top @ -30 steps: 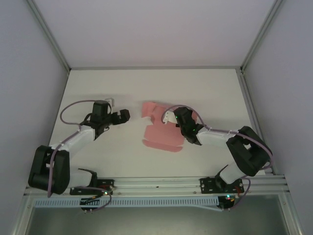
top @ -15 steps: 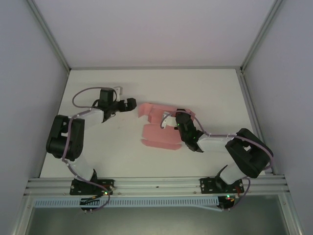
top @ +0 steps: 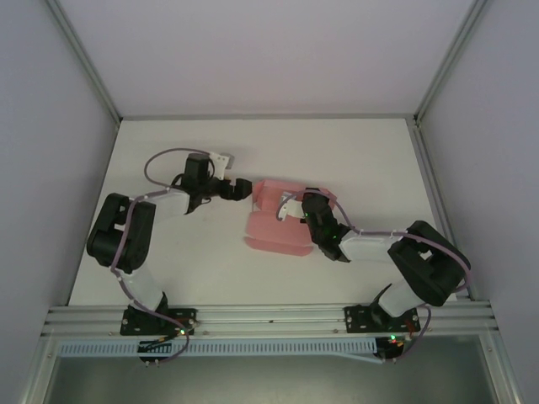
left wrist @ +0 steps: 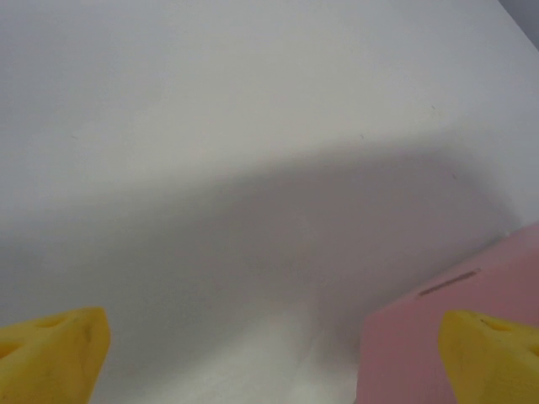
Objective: Assemble paper box
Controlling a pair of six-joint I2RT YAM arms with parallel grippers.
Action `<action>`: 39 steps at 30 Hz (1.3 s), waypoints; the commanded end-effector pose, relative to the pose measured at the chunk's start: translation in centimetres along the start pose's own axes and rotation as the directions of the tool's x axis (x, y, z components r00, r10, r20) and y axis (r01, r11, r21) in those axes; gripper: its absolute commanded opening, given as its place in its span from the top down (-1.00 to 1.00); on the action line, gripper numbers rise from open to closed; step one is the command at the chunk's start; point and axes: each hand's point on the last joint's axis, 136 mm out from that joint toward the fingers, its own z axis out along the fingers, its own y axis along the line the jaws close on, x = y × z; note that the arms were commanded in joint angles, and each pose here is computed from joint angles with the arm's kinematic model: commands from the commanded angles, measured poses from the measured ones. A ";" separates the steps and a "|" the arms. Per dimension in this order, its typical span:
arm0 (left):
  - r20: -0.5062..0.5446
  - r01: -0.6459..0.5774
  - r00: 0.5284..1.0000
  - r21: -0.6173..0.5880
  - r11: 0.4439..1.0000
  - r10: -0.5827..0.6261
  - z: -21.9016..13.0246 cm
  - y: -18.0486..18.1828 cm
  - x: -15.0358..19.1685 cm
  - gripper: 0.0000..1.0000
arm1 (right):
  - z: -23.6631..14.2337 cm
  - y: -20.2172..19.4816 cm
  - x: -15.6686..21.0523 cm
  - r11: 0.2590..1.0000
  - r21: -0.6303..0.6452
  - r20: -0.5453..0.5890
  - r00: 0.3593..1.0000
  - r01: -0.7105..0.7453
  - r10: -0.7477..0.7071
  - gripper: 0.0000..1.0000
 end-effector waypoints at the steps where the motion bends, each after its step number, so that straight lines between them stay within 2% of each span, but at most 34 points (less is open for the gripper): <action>1: 0.009 -0.086 0.996 0.048 0.995 0.086 -0.5 -1.8 0.4 -0.96 | -0.3 -1.0 -0.2 0.999 0.013 -0.004 0.999 -0.047 0.047 1.00; 10: 0.053 -0.176 0.984 0.092 0.980 0.171 -1.0 -4.2 2.3 -0.91 | -1.1 -0.3 -0.4 1.000 -0.016 -0.002 1.000 -0.003 0.003 1.00; 16: 0.086 -0.225 0.973 0.128 0.966 0.215 -1.1 -5.4 2.4 -0.72 | -1.3 0.4 -0.5 0.999 0.010 -0.023 0.999 0.036 -0.036 1.00; 18: 0.106 -0.234 0.970 0.135 0.963 0.221 -1.2 -5.7 2.5 -0.56 | -1.4 0.4 -0.6 0.999 0.023 -0.027 0.999 0.040 -0.039 1.00; 21: 0.137 -0.249 0.964 0.147 0.957 0.229 -1.6 -6.2 2.7 -0.45 | -1.6 0.8 -0.6 0.998 0.025 -0.027 0.998 0.058 -0.057 1.00; 26: 0.185 -0.267 0.954 0.166 0.949 0.236 -2.4 -6.9 3.4 -0.36 | -1.9 2.1 -0.3 0.993 0.035 -0.052 0.992 0.116 -0.114 1.00; 30: 0.213 -0.324 0.934 0.168 0.931 0.287 -3.0 -8.2 3.9 -0.38 | -1.9 2.5 -0.3 0.986 0.066 -0.072 0.987 0.152 -0.147 1.00; 39: 0.170 -0.358 0.926 0.116 0.926 0.337 -1.1 -8.2 3.5 -0.43 | -2.1 1.4 -2.2 0.991 0.087 -0.018 0.995 0.102 -0.101 1.00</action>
